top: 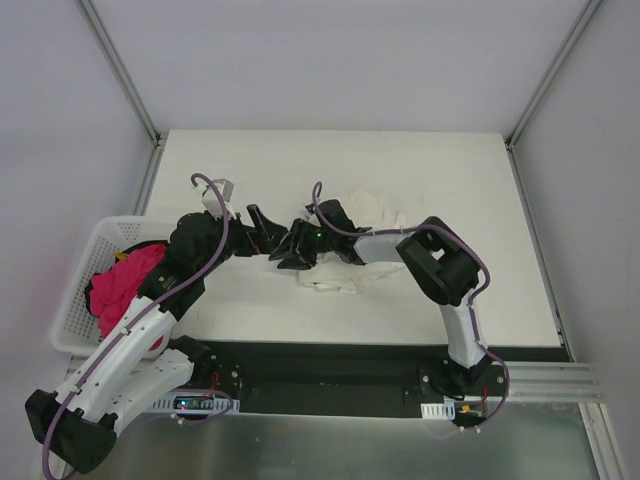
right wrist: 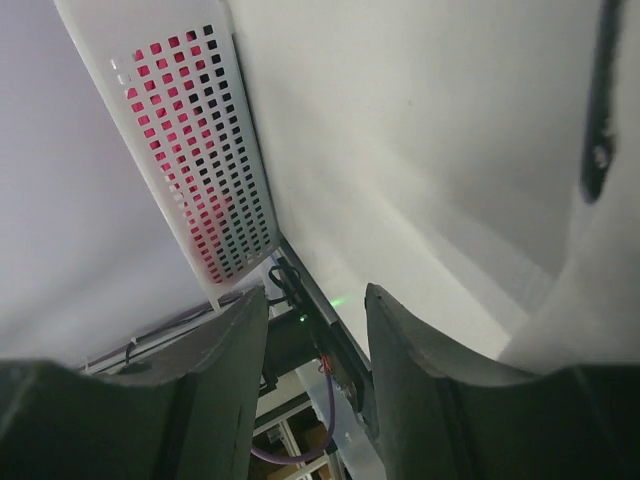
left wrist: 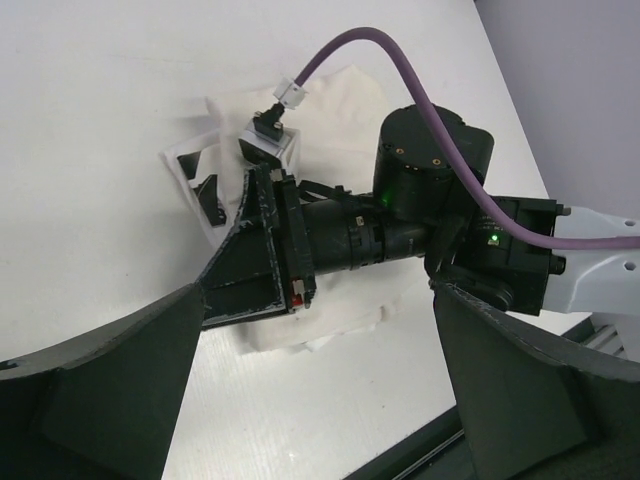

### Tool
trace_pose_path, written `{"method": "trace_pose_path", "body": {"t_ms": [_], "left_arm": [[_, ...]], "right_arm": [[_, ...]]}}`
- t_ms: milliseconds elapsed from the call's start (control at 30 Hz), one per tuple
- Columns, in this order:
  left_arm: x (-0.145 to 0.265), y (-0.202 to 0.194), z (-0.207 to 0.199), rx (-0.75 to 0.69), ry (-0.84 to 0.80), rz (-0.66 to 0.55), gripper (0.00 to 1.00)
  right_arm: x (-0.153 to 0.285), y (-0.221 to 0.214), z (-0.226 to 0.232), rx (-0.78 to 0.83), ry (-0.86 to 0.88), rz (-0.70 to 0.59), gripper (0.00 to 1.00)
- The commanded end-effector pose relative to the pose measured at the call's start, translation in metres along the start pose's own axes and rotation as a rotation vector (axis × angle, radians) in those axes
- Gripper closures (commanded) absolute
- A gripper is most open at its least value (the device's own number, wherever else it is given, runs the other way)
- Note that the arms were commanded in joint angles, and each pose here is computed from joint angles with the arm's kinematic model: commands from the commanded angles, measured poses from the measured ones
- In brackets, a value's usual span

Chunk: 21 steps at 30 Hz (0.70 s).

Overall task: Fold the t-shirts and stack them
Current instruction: Put the neatly folded tshirt into the corner of the board with the right arm

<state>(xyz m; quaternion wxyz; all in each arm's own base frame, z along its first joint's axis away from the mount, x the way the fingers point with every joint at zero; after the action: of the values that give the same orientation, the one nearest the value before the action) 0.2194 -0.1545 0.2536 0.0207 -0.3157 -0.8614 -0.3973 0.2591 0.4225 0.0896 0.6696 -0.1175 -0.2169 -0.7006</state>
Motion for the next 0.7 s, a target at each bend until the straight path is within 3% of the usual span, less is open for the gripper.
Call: {"method": "trace_pose_path", "body": {"t_ms": [0,267,667], "left_arm": [[0.005,0.012,-0.008,-0.03,-0.003,-0.042,0.03],[0.011,0.015,-0.003,-0.043,0.033,-0.067,0.03],[0.008,0.015,0.0,-0.066,0.064,-0.052,0.03]], "right_arm": [[0.019,0.011,-0.02,-0.09,-0.02,-0.051,0.53],[0.057,0.037,-0.037,-0.16,-0.009,-0.153,0.53],[0.158,0.074,-0.119,-0.316,-0.101,-0.377,0.53]]}}
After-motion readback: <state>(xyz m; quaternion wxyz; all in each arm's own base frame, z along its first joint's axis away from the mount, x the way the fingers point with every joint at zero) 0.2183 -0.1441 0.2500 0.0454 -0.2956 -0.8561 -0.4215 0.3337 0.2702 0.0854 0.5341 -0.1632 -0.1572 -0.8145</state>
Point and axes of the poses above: each gripper's point midway between its finger pads, its own x axis back along the fingers, its own z axis along the line the jaws close on, y = z × x, the point moved 4 cm from there along x, back along the fingers, and after that the axes turned 11 degrees about x, right-handed, at the moved point
